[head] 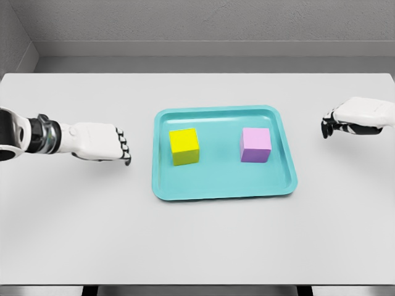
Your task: Push two cubes
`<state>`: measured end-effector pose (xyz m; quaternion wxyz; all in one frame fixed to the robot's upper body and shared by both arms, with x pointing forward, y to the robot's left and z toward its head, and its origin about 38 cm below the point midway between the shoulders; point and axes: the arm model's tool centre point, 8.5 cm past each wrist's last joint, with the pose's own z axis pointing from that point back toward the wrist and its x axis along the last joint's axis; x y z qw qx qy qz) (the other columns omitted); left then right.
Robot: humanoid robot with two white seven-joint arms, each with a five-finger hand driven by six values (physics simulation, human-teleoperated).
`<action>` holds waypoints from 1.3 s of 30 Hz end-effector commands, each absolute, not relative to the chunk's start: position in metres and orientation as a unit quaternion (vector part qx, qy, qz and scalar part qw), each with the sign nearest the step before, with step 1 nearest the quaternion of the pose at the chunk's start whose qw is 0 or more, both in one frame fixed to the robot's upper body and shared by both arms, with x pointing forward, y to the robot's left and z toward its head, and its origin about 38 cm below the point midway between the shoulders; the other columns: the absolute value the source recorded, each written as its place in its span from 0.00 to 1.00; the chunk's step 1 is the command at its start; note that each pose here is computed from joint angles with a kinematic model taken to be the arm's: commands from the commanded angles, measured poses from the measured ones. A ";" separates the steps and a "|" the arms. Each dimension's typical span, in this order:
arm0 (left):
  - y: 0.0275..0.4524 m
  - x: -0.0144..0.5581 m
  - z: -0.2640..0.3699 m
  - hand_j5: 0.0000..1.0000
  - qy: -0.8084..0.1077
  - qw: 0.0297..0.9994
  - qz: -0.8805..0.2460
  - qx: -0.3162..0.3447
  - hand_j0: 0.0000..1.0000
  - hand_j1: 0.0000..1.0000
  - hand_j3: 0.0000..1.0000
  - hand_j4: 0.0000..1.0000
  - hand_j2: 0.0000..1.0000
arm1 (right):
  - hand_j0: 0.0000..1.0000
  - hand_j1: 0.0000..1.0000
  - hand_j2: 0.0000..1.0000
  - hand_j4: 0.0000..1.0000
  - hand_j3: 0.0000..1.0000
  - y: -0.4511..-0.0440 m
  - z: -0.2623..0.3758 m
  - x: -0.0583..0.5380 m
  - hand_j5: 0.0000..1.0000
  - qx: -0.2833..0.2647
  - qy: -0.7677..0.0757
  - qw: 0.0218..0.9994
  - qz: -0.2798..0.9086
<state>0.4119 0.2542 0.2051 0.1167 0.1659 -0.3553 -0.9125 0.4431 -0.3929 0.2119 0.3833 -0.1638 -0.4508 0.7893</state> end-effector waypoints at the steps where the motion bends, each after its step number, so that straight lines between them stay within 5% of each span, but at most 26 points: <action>1: 0.246 0.412 0.205 0.69 -0.366 0.114 -0.910 0.159 0.69 0.69 0.69 0.69 0.69 | 0.21 0.21 0.21 0.21 0.21 -0.389 0.202 0.441 0.21 -0.143 -0.425 0.389 0.805; 8: 0.238 0.408 0.209 0.70 -0.396 0.124 -0.900 0.133 0.70 0.70 0.70 0.70 0.70 | 0.21 0.21 0.21 0.21 0.21 -0.343 0.206 0.463 0.21 -0.152 -0.412 0.330 0.836; 39: 0.219 0.431 0.208 0.70 -0.414 0.135 -0.891 0.132 0.70 0.70 0.70 0.70 0.70 | 0.15 0.15 0.15 0.15 0.15 -0.288 0.196 0.459 0.15 -0.132 -0.343 0.227 0.902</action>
